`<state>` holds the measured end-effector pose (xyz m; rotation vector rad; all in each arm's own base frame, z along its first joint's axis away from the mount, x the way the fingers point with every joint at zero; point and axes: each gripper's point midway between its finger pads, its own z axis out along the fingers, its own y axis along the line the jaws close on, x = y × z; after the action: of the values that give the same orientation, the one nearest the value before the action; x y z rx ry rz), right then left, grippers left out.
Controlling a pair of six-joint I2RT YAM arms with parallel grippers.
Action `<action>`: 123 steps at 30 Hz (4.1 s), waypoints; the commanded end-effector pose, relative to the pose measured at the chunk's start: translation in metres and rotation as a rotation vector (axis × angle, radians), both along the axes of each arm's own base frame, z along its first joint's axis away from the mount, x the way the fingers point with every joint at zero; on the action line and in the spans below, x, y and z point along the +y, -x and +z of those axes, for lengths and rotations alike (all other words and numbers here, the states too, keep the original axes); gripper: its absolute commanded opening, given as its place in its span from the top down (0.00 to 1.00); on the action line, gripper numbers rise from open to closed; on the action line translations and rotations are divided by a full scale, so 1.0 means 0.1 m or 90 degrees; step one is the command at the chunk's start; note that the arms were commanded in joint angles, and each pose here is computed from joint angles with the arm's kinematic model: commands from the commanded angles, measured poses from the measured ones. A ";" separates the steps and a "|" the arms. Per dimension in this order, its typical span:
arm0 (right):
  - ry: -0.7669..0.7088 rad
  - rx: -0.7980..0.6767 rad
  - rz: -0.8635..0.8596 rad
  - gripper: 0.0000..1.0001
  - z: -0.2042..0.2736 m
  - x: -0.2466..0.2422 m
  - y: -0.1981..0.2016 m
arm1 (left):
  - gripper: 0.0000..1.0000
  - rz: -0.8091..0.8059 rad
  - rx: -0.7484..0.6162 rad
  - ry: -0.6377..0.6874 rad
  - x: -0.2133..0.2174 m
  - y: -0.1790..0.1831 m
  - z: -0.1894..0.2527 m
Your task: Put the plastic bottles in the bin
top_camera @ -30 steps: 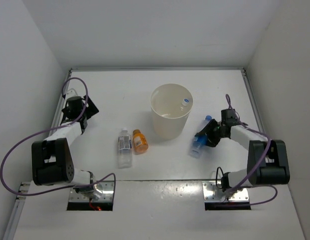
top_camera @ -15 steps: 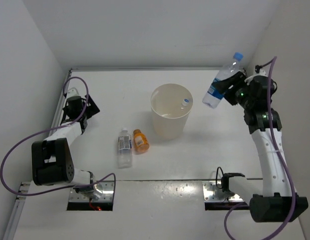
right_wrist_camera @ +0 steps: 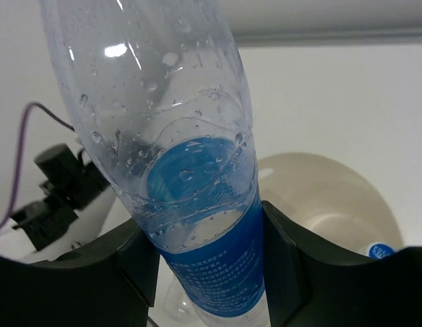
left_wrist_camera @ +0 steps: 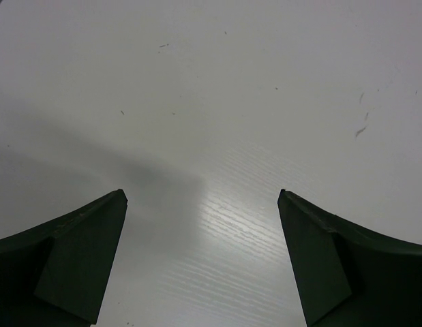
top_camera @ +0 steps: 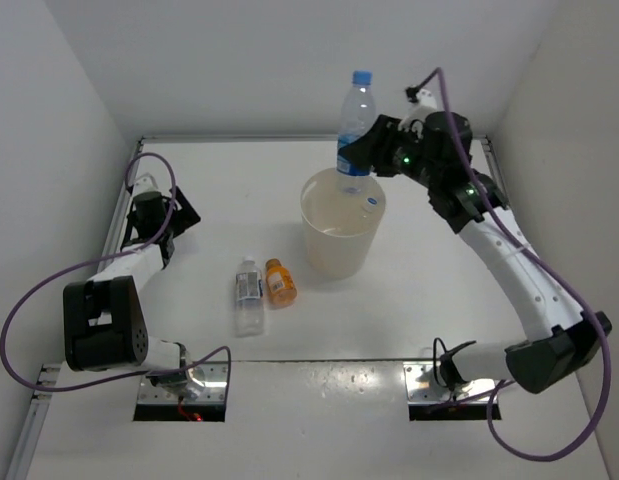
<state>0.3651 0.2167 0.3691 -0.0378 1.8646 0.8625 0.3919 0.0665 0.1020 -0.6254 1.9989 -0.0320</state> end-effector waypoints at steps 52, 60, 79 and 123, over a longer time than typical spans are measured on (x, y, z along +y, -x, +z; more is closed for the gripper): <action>0.106 0.090 -0.002 0.00 -0.58 0.16 0.67 | 0.08 -0.426 0.269 0.117 -1.96 1.47 -0.66; 0.121 0.101 -0.019 0.00 -0.69 0.05 0.74 | 0.27 -0.369 0.230 0.072 -1.84 1.17 -0.47; 0.041 0.073 -0.197 0.00 -0.65 -0.49 0.82 | 0.34 -0.336 -0.461 0.055 -2.29 0.09 3.42; 0.076 0.045 -0.266 0.00 -0.35 -0.99 1.14 | 0.01 -0.235 -0.194 0.268 -2.31 0.53 1.07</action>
<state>0.2549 0.1273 0.3179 0.2910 1.9219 0.4854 0.3401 -0.1313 0.2014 -0.5002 1.8029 -0.4772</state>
